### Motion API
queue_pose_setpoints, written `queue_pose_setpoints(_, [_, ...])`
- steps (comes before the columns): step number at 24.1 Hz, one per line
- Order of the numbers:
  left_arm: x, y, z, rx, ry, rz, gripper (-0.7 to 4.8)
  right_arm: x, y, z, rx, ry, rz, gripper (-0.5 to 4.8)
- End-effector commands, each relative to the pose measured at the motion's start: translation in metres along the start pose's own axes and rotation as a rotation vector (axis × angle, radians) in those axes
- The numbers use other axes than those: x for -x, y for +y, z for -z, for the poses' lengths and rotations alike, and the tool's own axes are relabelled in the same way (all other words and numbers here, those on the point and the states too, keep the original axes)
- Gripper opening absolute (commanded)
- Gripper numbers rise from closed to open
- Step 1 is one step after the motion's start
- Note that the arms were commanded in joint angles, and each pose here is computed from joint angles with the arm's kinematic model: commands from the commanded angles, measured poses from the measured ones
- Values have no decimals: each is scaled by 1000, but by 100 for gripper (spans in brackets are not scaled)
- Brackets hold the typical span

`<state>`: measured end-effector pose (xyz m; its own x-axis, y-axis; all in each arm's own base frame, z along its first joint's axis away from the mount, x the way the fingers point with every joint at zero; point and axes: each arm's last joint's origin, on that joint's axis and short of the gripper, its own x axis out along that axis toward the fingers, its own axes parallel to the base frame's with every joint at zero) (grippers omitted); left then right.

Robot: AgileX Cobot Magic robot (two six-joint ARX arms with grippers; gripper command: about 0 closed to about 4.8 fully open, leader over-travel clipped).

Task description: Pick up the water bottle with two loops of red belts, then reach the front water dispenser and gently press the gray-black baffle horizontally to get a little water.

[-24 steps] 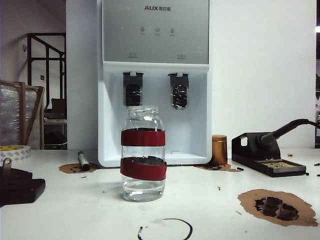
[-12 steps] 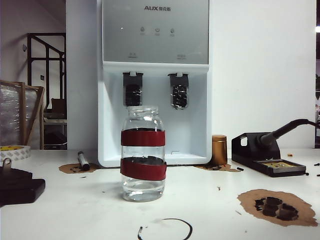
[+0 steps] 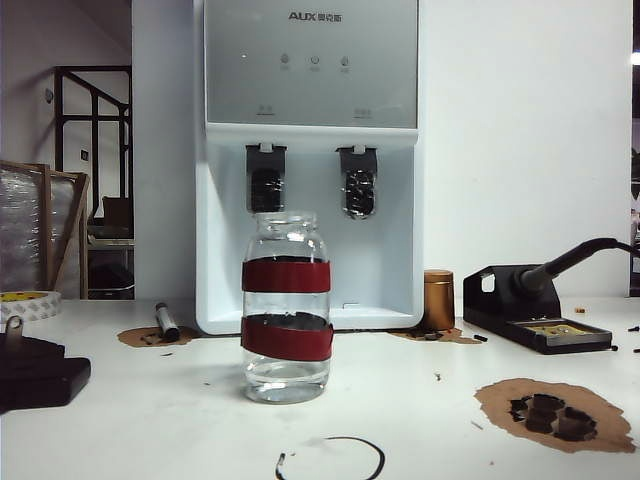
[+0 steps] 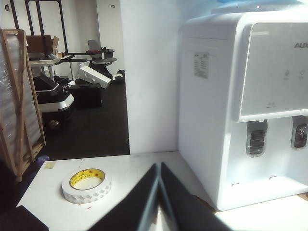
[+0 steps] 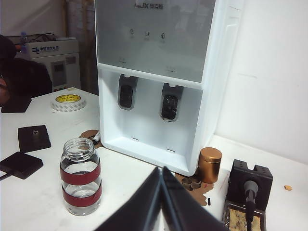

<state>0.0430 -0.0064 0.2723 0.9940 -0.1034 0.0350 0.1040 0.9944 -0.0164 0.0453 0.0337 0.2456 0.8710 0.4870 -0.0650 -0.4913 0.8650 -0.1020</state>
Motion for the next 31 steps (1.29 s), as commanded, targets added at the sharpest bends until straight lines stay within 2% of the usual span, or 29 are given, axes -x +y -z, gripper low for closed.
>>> queue_pose_setpoints(1, [0,0,-2,6,-14,3,-4,-1,0,1,-3,-6,1,-1])
queue_pose_setpoints(9, [0,0,-2,7,-14,3,-4,-3,2,13,22,91,-7,-1])
queue_pose_setpoints(31, [0,0,-2,6,-14,3,-4,-3,2,15,27,106,-9,-1])
